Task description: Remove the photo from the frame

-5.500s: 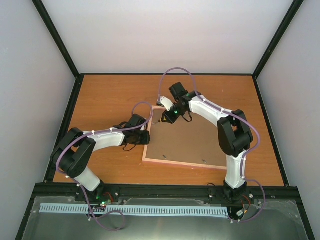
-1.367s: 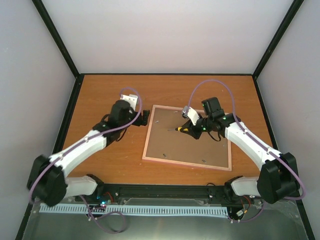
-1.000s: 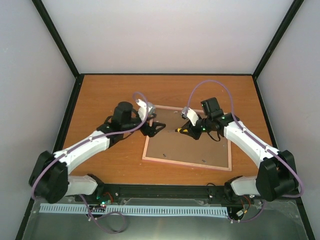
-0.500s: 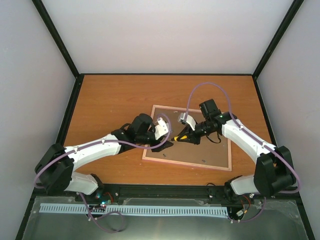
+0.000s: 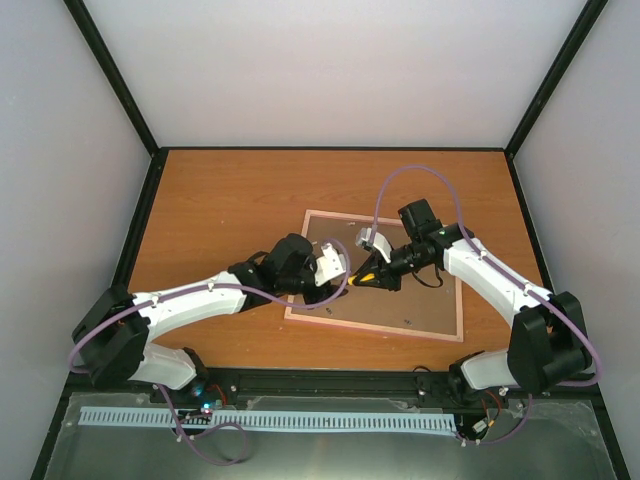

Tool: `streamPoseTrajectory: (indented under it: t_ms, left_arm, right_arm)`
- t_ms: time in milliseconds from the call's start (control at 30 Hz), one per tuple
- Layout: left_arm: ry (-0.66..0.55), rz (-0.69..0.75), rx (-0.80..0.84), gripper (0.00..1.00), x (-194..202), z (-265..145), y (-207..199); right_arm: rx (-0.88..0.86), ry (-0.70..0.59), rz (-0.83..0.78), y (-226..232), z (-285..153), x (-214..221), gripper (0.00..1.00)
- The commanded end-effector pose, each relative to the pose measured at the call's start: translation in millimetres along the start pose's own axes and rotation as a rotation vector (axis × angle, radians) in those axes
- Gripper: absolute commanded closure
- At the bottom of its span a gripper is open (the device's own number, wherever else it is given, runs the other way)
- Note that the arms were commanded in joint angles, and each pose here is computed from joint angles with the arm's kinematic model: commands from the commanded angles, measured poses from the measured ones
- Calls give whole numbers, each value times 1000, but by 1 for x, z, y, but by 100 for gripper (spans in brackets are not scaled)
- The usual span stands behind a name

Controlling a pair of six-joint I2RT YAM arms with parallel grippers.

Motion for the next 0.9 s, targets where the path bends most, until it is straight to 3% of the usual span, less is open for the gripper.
streamPoseTrajectory:
  t_ms: [0, 333, 667, 867]
  left_arm:
    - [-63, 52, -1, 58, -28, -3, -1]
    - [-75, 37, 23, 73, -33, 3, -6]
    - [-39, 32, 20, 75, -26, 10, -5]
    - [-38, 34, 12, 88, -26, 10, -4]
  right_arm:
    - [-10, -14, -9, 0, 0, -9, 93]
    - [-2, 14, -10, -1, 8, -6, 93]
    - [1, 13, -17, 0, 7, -7, 92]
    - [5, 15, -21, -1, 7, -6, 88]
Point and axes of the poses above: each gripper's point midway between its finger pads, its own z axis out along the fingers, its own y axis along the line the jaws close on, x = y × z, the point moved 1 cm from there along -z, back along the fingers, and after that the axes turned 8 degrees about z, right-handed, at the moved point
